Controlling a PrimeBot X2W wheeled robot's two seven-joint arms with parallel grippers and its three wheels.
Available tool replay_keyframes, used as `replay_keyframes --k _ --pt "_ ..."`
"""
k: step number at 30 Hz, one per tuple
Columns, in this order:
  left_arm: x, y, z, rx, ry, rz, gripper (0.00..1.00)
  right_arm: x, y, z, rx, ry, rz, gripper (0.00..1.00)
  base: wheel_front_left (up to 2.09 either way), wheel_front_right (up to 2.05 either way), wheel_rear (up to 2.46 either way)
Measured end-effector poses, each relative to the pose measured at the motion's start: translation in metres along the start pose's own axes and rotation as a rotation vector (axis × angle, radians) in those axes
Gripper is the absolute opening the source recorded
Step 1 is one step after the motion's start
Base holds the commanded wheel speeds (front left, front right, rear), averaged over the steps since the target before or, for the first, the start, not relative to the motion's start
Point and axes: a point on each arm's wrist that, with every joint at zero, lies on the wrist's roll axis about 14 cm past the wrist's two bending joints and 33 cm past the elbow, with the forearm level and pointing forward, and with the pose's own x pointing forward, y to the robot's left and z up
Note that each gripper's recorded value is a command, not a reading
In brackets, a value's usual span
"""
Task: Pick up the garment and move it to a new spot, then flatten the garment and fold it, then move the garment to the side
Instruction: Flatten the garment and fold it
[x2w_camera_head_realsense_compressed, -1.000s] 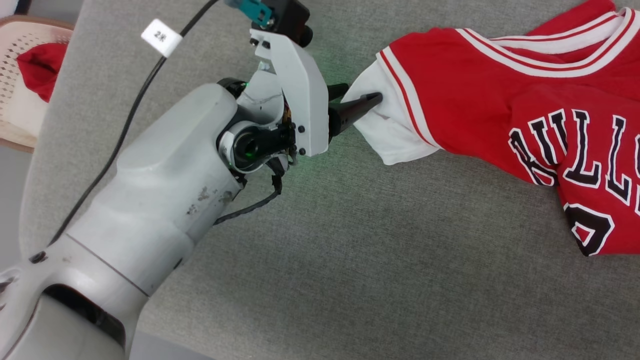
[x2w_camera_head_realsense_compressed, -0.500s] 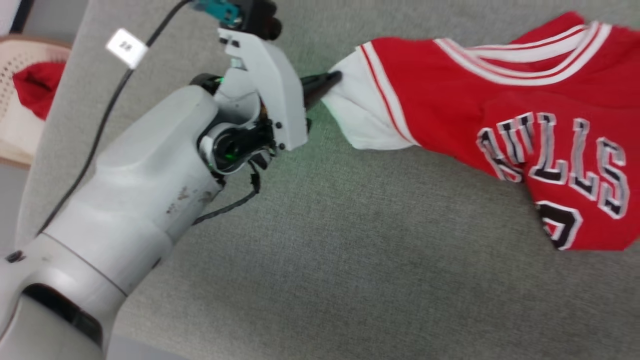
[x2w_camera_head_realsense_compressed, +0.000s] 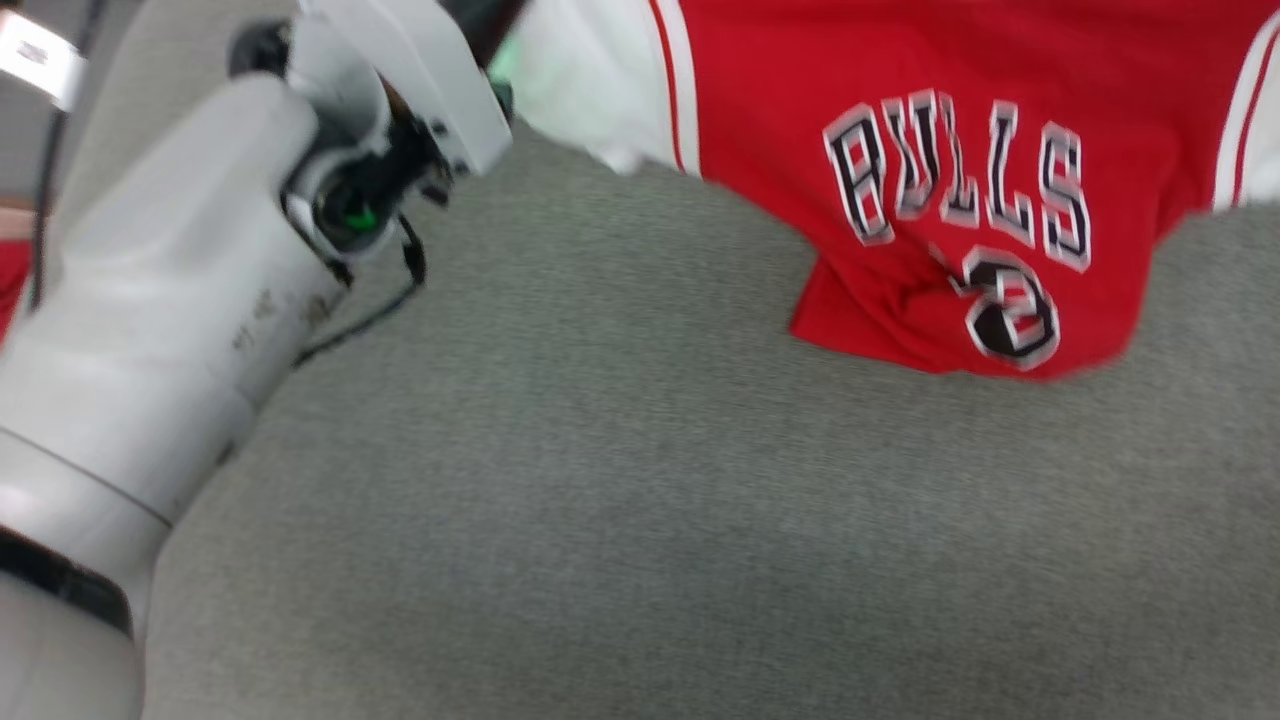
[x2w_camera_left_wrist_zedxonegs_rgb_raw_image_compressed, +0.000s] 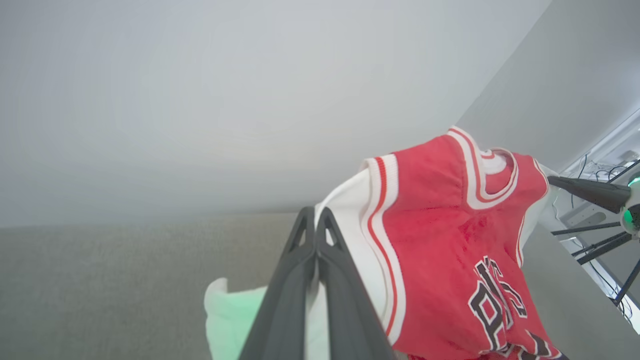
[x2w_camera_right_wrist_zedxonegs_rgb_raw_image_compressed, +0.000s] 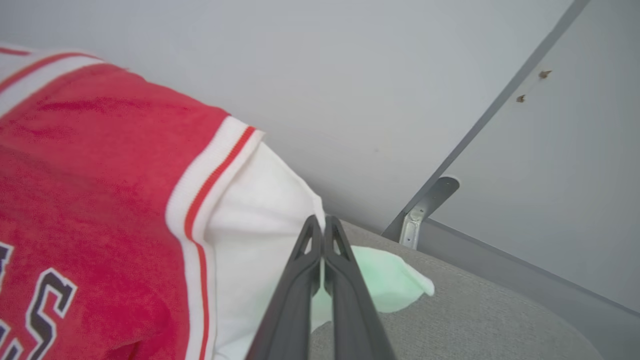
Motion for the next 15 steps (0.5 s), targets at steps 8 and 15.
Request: replay_keyframes --k 8,15 --pt "0.042 0.006 0.066 0.0 -0.224 0.027 0.0 -0.003 -0.043 0.083 0.174 -0.368 -0.146 0.0 0.0 0.0 0.0" --pt "0.061 -0.017 0.162 0.009 -0.494 -0.019 0.0 -0.042 -0.083 0.176 0.251 -0.708 -0.261 0.0 0.0 0.0 0.0"
